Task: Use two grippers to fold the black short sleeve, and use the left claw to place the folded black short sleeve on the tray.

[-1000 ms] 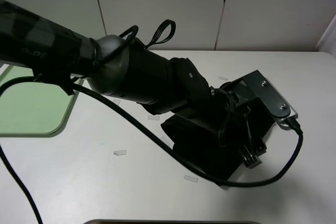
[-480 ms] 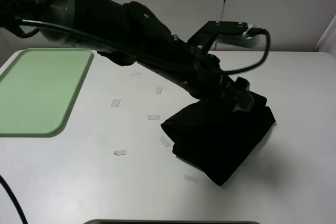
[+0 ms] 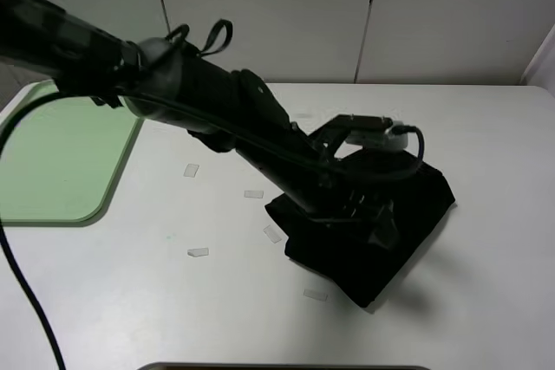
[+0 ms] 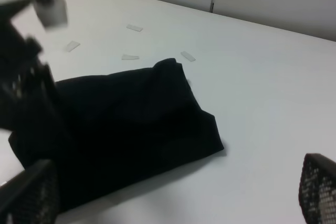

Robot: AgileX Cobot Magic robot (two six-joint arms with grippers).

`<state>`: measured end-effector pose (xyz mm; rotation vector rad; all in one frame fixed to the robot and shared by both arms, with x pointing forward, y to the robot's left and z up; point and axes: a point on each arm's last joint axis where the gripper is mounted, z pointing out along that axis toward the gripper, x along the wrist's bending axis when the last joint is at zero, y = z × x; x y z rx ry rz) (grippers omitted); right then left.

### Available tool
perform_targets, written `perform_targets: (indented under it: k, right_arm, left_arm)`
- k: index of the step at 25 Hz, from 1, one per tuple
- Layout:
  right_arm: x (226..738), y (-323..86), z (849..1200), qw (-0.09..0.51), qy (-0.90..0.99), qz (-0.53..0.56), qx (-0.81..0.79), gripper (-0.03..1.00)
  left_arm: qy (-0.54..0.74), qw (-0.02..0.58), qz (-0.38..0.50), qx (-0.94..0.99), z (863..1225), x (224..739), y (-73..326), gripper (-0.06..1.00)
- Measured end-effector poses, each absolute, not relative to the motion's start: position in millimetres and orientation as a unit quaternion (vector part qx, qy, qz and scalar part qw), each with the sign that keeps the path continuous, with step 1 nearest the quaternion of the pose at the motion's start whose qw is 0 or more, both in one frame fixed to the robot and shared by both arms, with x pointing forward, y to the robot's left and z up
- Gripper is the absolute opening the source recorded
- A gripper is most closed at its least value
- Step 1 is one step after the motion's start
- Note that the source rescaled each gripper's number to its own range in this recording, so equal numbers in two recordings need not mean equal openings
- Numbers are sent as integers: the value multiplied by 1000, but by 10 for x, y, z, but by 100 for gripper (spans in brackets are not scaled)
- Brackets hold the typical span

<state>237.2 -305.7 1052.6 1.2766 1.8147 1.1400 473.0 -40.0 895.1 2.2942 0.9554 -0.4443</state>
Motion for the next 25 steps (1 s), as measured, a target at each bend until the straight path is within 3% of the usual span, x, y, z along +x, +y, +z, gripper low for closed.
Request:
perform_targets:
  k: [10,16,21,25]
  right_arm:
    - [2372,-3057,10526,318,690,433,485,100]
    - [2372,-3057,10526,318,690,433,485,100]
    - [2372,-3057,10526,318,690,433,485,100]
    - [2372,-3057,10526,318,690,433,485,100]
  left_arm:
    - [318,283,-208,881,8924,4450,-532,80]
    - [301,329,-155,882,9162,4555,-512,80]
    - [316,374,-121,863,9514,4806,-315,80]
    - [359,384,-117,842,9582,5140,-7,80]
